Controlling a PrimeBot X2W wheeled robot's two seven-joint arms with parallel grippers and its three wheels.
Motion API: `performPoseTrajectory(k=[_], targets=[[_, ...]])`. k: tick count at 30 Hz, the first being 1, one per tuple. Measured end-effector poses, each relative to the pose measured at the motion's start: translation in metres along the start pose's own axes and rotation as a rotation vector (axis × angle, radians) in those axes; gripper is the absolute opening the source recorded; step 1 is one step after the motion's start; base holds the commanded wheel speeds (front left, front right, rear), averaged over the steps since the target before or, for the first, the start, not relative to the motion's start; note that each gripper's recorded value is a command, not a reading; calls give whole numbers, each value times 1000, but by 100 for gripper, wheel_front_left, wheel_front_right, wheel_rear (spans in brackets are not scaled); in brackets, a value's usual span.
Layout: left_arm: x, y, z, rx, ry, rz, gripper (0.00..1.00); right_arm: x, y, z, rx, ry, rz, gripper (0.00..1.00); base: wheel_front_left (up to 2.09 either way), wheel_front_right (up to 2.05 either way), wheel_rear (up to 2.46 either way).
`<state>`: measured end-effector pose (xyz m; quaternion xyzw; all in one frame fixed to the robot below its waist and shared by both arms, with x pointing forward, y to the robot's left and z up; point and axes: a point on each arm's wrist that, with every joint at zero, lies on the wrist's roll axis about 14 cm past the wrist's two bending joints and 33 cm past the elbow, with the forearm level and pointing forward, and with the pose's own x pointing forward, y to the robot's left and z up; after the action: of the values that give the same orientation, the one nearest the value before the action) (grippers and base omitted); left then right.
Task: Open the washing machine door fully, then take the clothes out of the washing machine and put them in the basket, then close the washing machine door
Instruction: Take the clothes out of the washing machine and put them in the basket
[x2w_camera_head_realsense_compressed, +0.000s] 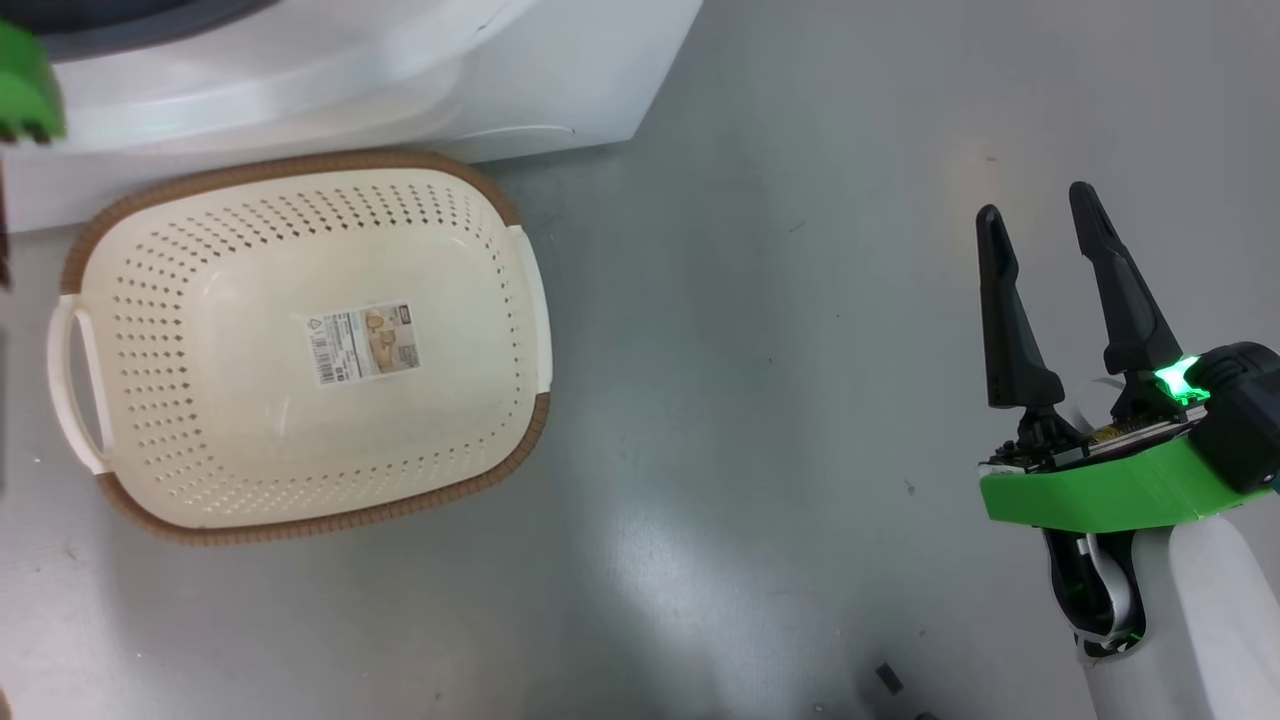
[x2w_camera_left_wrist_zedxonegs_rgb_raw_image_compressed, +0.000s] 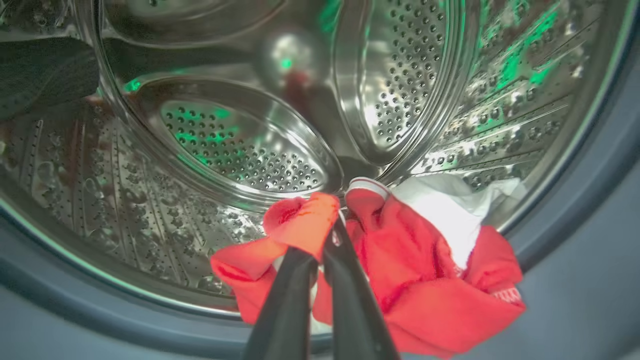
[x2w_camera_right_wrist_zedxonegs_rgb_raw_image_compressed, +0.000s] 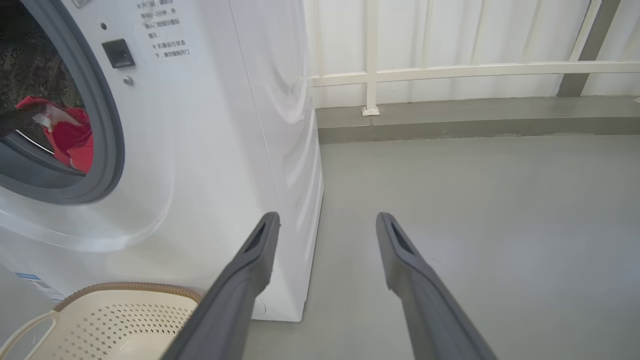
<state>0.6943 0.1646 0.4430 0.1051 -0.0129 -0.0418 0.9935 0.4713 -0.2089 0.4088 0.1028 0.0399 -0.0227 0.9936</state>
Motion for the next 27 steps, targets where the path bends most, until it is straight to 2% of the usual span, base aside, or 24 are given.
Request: performPoseTrajectory(k=[12,27], targets=[[-49,7,20,-1,-96,28,0,1,9,14,11,-35,23,100,0,0,0],[-106,11,59,-138,-167,67,0,-7,20,51,17,-119,49,100,0,0,0]])
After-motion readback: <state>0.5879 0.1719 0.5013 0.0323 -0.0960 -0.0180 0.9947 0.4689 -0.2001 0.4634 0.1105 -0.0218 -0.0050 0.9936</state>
